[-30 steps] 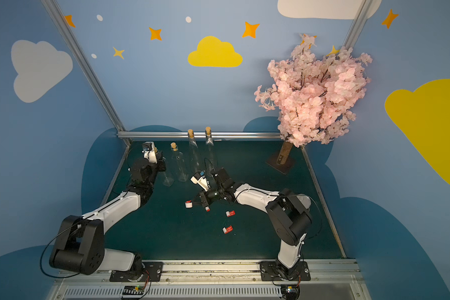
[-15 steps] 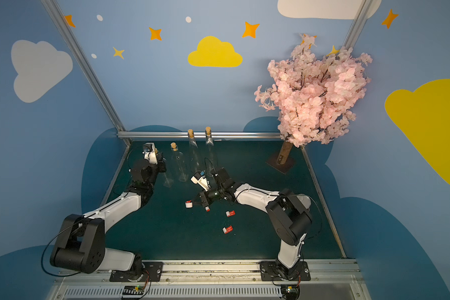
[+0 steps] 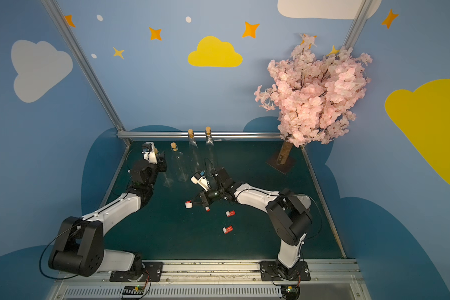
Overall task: Remove the label from the bottle
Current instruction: Place the bottle at the center of the board, then place the label at the center of the board.
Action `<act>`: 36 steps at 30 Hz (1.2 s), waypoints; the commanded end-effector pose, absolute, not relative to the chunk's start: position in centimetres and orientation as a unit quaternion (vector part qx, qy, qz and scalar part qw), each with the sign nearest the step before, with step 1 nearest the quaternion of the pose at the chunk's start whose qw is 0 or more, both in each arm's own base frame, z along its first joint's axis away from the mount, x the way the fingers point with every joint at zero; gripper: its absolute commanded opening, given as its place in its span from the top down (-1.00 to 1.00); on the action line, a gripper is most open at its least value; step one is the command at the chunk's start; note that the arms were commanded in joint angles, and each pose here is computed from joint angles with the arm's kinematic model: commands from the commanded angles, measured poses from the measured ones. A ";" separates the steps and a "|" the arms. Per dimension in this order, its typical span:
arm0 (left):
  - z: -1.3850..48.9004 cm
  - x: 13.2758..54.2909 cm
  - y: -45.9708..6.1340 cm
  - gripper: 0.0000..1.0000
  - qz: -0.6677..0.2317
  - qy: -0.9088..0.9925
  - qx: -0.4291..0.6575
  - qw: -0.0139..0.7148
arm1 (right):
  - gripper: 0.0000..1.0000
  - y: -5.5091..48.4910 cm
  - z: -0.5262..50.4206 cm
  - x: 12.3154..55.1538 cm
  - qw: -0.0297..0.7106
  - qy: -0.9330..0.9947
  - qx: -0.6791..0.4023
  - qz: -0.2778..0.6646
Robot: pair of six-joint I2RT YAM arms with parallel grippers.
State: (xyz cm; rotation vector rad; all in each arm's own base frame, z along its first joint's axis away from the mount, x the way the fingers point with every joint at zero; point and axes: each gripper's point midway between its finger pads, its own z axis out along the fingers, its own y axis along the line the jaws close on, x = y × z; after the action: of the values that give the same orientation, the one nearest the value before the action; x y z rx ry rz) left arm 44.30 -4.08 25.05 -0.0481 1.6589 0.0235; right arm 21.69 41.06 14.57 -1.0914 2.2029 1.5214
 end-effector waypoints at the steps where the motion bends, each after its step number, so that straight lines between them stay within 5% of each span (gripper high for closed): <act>1: 25.8 43.3 -4.3 -0.19 0.004 0.733 -0.023 0.680 | 1.00 40.7 15.0 21.5 0.120 0.755 -0.372 0.526; 8: 24.9 40.1 -5.8 -0.35 -0.008 0.749 -0.023 0.662 | 1.00 40.2 14.2 20.7 0.089 0.765 -0.359 0.528; 20: 24.7 33.5 -12.5 -0.36 -0.062 0.759 0.060 0.646 | 1.00 37.3 11.6 19.3 0.037 0.822 -0.309 0.477; 36: 17.0 27.1 -16.4 -0.34 -0.141 0.805 0.071 0.572 | 1.00 37.1 7.1 16.9 0.019 0.858 -0.298 0.419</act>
State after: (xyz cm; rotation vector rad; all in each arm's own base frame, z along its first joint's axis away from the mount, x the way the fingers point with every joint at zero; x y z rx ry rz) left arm 27.36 -16.97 17.29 0.2231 1.8745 -0.3252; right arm 16.60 37.12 7.61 -0.9403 2.6383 1.3420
